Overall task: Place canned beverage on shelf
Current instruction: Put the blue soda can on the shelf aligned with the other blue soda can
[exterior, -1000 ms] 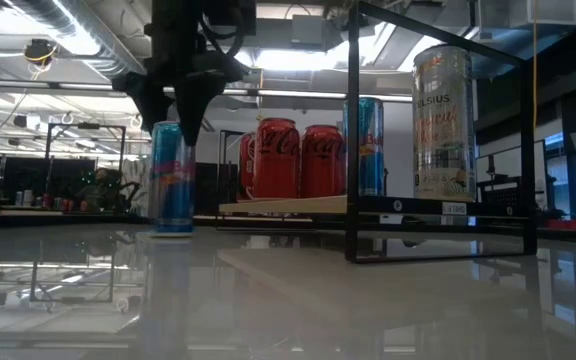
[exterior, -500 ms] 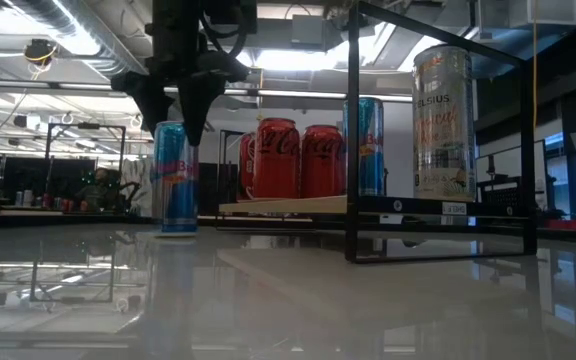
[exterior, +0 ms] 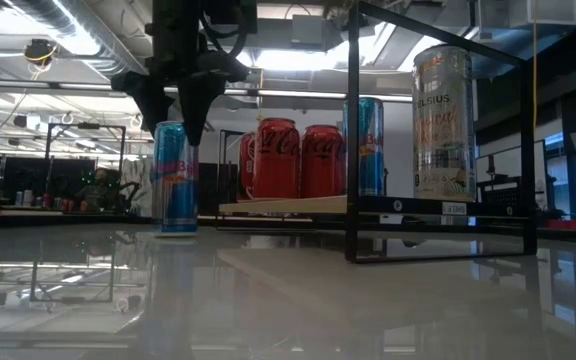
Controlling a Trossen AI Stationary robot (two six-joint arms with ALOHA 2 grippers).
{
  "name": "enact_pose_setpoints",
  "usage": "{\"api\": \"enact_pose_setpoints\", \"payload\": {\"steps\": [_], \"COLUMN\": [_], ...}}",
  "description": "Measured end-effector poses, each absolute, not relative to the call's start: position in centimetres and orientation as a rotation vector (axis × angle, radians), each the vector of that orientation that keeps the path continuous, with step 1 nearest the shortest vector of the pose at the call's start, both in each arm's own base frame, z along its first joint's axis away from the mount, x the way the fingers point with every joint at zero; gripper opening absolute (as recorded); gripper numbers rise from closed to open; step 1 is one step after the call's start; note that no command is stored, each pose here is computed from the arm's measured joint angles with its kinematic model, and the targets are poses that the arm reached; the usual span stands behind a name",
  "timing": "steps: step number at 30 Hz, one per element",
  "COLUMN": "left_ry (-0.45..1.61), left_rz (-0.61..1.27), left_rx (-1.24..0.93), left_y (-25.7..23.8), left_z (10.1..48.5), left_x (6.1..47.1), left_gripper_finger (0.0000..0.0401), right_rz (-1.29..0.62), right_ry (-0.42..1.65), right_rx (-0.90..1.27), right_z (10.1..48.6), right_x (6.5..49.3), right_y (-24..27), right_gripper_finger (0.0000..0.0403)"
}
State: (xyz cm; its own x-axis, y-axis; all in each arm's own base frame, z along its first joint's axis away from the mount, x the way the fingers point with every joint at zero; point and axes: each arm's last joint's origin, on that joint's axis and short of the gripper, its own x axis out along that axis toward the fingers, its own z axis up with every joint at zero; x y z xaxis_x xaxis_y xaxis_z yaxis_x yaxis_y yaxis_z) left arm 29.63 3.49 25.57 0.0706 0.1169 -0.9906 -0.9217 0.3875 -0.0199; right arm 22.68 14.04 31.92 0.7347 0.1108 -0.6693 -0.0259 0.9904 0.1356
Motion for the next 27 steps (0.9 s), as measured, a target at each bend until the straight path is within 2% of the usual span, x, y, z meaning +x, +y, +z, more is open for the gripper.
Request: {"api": "enact_pose_setpoints", "payload": {"steps": [10, 27], "left_ry": [1.254, 1.26], "left_rz": [0.927, 0.922], "left_rx": [-0.865, -0.869], "left_y": [3.44, 3.42], "left_z": [25.5, 25.49], "left_x": [29.66, 29.65], "left_gripper_finger": [0.0263, 0.0267], "right_rz": [0.075, 0.074], "right_ry": [0.743, 0.747], "right_rx": [0.12, 0.118], "right_z": [31.92, 31.89], "right_x": [22.67, 22.65], "right_y": [14.04, 14.02], "right_gripper_finger": [0.0321, 0.0321]}}
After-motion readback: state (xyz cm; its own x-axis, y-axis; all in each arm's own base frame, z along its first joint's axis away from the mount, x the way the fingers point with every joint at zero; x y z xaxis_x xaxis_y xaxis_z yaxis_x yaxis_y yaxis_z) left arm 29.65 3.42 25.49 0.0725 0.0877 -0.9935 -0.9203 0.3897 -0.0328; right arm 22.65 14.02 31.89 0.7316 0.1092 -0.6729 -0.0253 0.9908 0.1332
